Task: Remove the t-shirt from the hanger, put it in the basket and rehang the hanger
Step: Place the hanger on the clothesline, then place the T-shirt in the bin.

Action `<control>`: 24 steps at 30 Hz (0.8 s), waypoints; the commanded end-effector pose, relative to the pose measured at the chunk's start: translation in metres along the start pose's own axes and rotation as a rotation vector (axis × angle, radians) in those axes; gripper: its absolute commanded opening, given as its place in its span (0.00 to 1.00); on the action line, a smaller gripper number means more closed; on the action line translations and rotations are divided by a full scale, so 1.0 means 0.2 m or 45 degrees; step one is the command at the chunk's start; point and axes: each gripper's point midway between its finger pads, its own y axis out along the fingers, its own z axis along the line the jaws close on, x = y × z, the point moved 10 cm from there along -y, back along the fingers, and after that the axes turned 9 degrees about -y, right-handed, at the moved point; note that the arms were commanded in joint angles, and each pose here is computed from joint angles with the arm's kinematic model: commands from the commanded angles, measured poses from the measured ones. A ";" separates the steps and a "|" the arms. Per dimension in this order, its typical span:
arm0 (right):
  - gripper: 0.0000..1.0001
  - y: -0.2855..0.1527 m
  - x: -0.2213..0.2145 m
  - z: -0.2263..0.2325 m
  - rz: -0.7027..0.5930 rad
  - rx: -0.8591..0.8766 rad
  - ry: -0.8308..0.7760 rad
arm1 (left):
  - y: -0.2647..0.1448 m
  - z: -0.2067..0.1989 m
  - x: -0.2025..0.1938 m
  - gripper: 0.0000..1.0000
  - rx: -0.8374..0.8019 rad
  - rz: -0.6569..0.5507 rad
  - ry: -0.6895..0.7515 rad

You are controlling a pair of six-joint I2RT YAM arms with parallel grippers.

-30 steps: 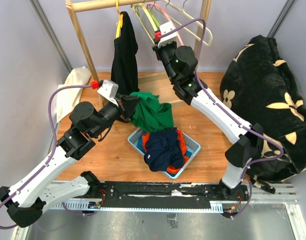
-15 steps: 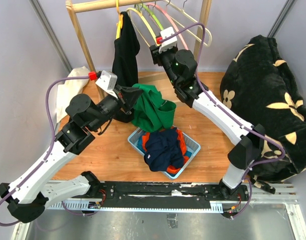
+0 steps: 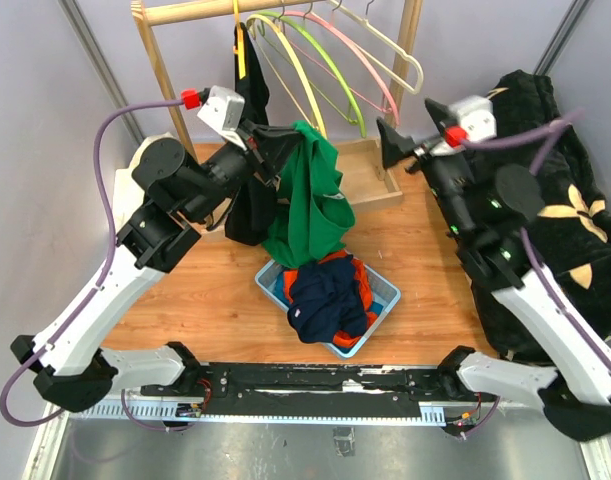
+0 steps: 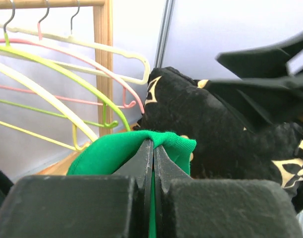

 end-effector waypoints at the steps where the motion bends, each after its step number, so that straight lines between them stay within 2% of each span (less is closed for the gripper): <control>1: 0.79 -0.23 -0.05 0.02 0.038 0.227 0.001 | 0.05 -0.06 0.13 0.00 -0.092 -0.069 0.043; 4: 0.81 -0.37 -0.07 0.03 0.043 0.341 0.025 | 0.08 -0.09 0.20 0.00 -0.141 -0.093 0.061; 9: 0.93 -0.49 -0.17 0.12 0.073 0.588 0.096 | 0.13 -0.15 0.30 0.00 -0.233 -0.086 0.081; 12: 1.00 -0.52 -0.24 0.18 0.068 0.659 0.130 | 0.16 -0.18 0.34 0.01 -0.311 -0.067 0.078; 18: 0.98 -0.50 -0.40 0.26 0.086 0.678 0.120 | 0.14 -0.24 0.37 0.00 -0.438 -0.062 0.064; 24: 0.98 -0.39 -0.44 0.38 0.059 0.848 0.212 | 0.12 -0.26 0.40 0.00 -0.476 -0.076 0.051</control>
